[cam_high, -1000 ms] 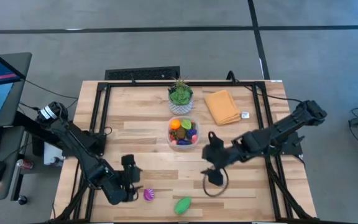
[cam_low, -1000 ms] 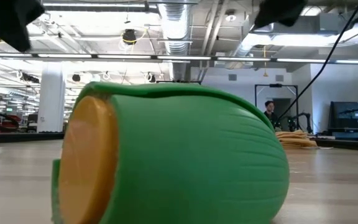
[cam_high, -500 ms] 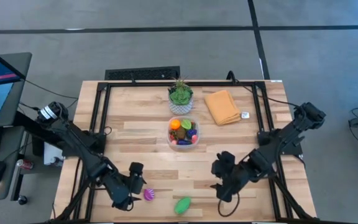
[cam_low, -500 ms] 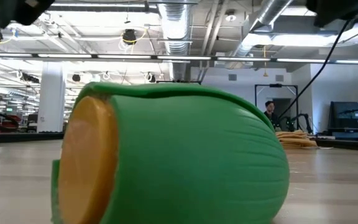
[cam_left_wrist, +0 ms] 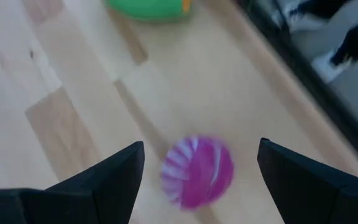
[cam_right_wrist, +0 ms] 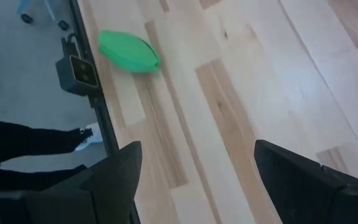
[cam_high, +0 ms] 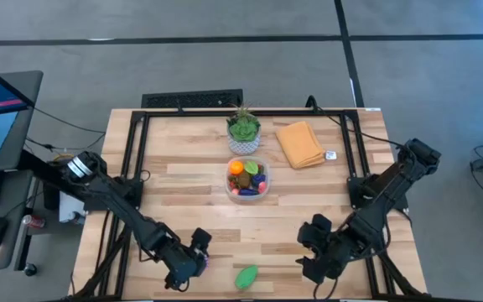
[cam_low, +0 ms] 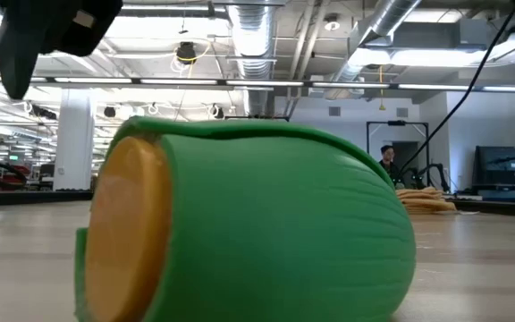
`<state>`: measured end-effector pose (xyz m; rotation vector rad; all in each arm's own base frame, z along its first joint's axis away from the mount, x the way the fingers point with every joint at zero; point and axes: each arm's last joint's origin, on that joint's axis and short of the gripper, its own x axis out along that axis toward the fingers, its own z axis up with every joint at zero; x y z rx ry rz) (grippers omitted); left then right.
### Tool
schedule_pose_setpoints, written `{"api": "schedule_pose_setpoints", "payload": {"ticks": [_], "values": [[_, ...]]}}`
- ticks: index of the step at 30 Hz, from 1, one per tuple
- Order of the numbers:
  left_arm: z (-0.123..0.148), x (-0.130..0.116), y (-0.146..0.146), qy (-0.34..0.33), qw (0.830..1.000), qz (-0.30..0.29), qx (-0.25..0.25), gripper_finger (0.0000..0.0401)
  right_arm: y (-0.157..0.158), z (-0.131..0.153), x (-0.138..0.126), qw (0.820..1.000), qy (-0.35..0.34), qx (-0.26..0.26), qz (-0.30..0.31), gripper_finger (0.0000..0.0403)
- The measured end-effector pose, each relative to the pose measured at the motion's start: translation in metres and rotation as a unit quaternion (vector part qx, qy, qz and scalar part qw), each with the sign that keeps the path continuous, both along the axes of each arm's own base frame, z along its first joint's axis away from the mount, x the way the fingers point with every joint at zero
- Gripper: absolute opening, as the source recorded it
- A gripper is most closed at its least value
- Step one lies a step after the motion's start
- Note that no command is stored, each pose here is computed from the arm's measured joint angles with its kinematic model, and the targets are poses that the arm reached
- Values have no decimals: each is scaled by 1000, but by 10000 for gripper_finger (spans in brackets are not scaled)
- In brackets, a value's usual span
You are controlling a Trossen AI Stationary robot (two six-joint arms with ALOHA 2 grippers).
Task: Pick and placing Produce into tupperware
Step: Put the purple onion into the transparent bin
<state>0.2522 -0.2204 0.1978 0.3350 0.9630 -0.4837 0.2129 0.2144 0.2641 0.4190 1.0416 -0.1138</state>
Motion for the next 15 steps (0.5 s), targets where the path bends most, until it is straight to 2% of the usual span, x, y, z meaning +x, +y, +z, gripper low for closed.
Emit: {"api": "schedule_pose_setpoints", "payload": {"ticks": [6,15], "values": [[-9,0,3,35,999,-10,39,303,3,0,-4,1000,-9,0,-25,333],[-11,1,4,44,999,-7,31,303,3,0,-4,1000,-9,0,-26,333]]}}
